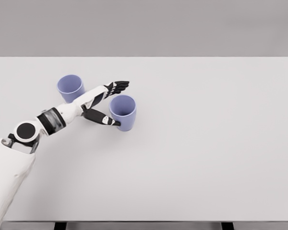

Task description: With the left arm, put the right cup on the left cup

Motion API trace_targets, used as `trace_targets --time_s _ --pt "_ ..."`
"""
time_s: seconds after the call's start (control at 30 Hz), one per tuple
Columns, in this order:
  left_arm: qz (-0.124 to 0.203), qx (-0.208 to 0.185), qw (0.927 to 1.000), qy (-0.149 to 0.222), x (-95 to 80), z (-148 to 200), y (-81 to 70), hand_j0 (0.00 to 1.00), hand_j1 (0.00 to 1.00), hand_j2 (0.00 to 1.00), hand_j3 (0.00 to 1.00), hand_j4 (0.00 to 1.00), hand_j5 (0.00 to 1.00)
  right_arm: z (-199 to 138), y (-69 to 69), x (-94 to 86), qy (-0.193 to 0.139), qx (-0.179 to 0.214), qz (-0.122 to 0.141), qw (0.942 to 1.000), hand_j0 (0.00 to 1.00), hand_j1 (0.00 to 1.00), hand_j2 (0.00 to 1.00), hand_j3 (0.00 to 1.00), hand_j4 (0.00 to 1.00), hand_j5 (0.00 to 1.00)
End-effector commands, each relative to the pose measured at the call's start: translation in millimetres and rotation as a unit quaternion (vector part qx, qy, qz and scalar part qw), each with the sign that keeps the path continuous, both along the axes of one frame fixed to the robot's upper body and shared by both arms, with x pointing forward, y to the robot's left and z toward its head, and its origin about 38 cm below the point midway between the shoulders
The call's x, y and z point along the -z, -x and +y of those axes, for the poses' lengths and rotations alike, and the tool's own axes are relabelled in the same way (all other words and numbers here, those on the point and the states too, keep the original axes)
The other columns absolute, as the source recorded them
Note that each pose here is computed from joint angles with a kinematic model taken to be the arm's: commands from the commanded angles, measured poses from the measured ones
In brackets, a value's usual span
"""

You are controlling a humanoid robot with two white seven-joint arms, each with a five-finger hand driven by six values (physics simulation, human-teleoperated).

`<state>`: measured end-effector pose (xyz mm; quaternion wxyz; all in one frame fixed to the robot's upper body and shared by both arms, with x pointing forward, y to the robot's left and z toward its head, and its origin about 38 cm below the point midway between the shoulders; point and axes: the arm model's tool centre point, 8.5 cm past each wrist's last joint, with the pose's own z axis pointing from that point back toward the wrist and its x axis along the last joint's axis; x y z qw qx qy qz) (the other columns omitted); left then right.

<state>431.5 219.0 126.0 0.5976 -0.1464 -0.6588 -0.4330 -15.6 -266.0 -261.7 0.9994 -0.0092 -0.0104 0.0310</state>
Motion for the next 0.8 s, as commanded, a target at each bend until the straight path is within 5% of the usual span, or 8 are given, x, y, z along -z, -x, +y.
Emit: trace_targets --time_s 0.0,0.53,0.77 --pt "0.005 0.004 1.0000 0.002 2.9 -3.5 1.0 1.00 1.00 1.00 1.00 1.00 1.00 -0.1 0.3 0.0 0.000 0.000 0.000 1.0000 1.00 1.00 1.00 1.00 1.00 1.00" --pt "0.012 0.007 0.9999 -0.001 7.9 -6.3 0.6 1.00 1.00 1.00 1.00 1.00 1.00 -0.1 0.3 0.0 0.000 0.000 0.000 1.0000 1.00 1.00 1.00 1.00 1.00 1.00" --pt "0.014 0.009 0.9999 0.003 9.3 -9.5 1.2 0.88 0.88 0.88 0.88 0.88 0.88 -0.1 0.3 0.0 0.000 -0.001 0.001 1.0000 1.00 1.00 1.00 1.00 1.00 1.00"
